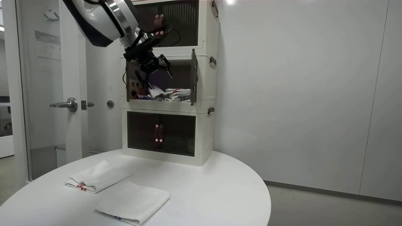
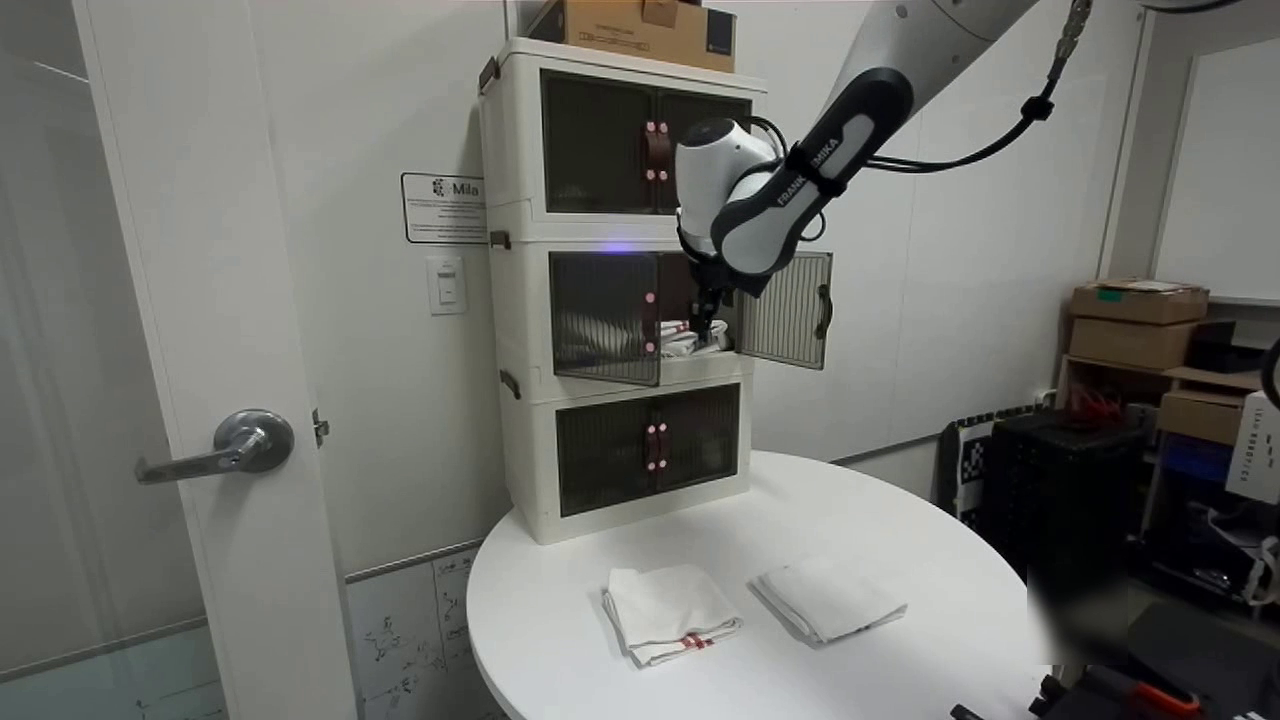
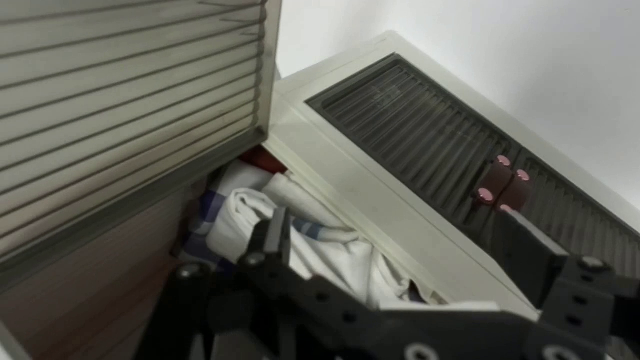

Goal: Remove the towel from the middle drawer

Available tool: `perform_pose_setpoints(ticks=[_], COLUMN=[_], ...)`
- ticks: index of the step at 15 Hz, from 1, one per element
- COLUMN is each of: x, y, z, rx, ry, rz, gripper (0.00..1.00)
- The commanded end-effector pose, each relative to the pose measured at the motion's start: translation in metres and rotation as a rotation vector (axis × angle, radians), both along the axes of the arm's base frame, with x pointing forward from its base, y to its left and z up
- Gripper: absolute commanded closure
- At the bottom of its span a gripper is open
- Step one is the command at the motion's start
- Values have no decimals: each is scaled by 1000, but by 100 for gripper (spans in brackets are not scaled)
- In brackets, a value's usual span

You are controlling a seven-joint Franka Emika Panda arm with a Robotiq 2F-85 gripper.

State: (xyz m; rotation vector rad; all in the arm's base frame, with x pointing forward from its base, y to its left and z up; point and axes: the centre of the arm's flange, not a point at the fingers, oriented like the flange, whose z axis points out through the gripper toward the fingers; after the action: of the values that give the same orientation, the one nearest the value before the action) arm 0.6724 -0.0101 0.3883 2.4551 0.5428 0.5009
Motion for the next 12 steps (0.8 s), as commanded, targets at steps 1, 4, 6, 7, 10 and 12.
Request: perform_pose_setpoints(ticks=[1, 4, 6, 7, 10, 12], x=[7, 14, 19, 23, 31, 37], y=[-8, -17, -22, -27, -42, -52], z=[1, -2, -9, -12, -22, -27], rx=[-87, -36, -5, -6, -7, -18], ry=[-112, -141, -158, -171, -198, -213], rz=[30, 70, 107, 125, 148, 163], gripper=[0, 0, 0, 0, 0, 0])
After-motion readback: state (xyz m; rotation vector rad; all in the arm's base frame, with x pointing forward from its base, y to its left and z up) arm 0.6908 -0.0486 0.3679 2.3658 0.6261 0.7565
